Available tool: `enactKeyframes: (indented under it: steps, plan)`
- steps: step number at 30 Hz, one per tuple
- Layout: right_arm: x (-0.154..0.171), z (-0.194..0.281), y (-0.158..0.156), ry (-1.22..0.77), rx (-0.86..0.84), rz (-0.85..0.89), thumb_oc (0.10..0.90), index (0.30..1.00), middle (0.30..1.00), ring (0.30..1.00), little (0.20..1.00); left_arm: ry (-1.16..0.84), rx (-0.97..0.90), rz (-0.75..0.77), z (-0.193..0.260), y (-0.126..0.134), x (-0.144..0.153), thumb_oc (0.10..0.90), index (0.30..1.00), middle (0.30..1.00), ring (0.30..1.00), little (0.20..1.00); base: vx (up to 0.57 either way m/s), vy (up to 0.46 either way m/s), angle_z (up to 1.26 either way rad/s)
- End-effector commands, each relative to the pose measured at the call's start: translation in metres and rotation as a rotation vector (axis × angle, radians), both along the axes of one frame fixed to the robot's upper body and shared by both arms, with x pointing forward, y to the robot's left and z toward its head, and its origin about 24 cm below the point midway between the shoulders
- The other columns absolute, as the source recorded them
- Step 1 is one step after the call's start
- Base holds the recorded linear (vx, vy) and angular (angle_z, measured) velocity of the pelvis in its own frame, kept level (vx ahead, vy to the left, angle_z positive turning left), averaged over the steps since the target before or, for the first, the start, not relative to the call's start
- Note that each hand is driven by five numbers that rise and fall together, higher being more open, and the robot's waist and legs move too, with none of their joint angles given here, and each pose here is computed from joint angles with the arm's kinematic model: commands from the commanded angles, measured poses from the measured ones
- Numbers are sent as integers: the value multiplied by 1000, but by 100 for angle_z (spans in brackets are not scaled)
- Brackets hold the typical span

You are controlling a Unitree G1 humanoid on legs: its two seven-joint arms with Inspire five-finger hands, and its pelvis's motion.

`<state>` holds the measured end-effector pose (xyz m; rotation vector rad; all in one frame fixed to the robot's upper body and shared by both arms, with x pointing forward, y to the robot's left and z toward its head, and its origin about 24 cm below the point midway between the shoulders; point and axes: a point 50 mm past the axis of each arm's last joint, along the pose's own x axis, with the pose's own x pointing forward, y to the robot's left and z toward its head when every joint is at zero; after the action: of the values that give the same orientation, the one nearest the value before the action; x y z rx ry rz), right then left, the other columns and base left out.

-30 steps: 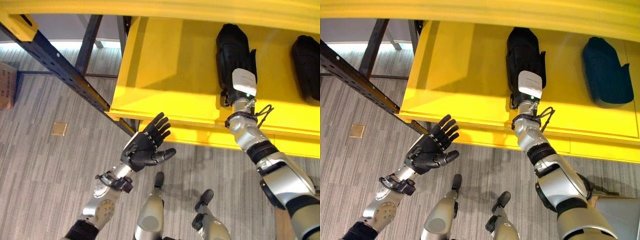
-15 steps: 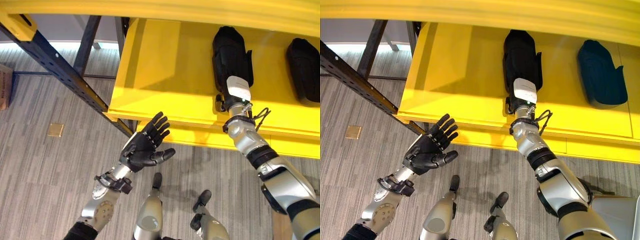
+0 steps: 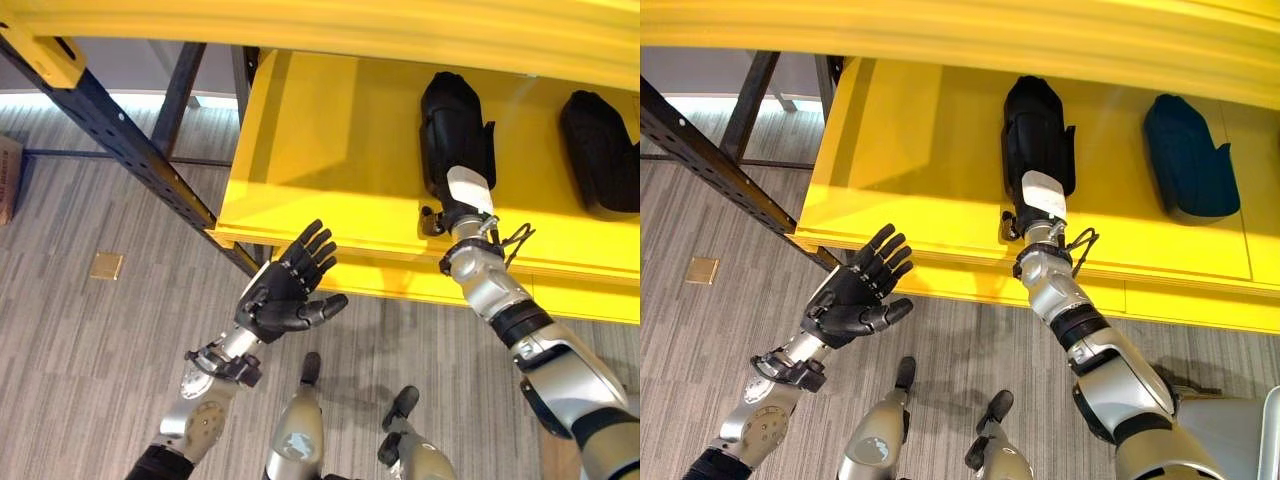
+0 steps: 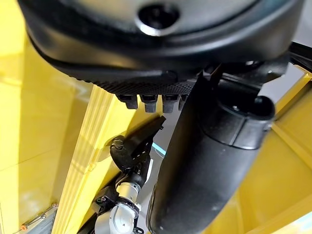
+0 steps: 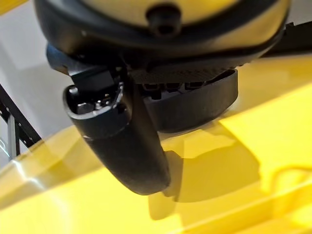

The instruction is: Move parts from the plastic box to the shelf.

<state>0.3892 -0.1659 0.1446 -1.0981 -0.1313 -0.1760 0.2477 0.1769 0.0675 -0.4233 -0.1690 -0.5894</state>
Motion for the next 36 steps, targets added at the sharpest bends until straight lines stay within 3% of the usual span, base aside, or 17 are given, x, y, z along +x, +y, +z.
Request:
enactKeyframes:
  steps: [1,19,32,36]
  plan:
    - [-3,20,7,-93,-3,50,900,1000,1000,1000,1000,-194,-54,-51,32,-11,-8,900,1000,1000,1000,1000,0,0,0]
    - [-17,52,6,-522,-109,-4,900,1000,1000,1000,1000,-193,-83,-47,27,-13,-10,900,1000,1000,1000,1000,-1,1,0]
    - [-40,83,24,-846,-98,175,900,1000,1000,1000,1000,-182,-108,-39,20,-15,-15,900,1000,1000,1000,1000,-2,15,-1]
    - [-61,77,38,-867,5,315,900,1000,1000,1000,1000,-188,-127,-13,16,-11,-20,900,1000,1000,1000,1000,-5,79,-6]
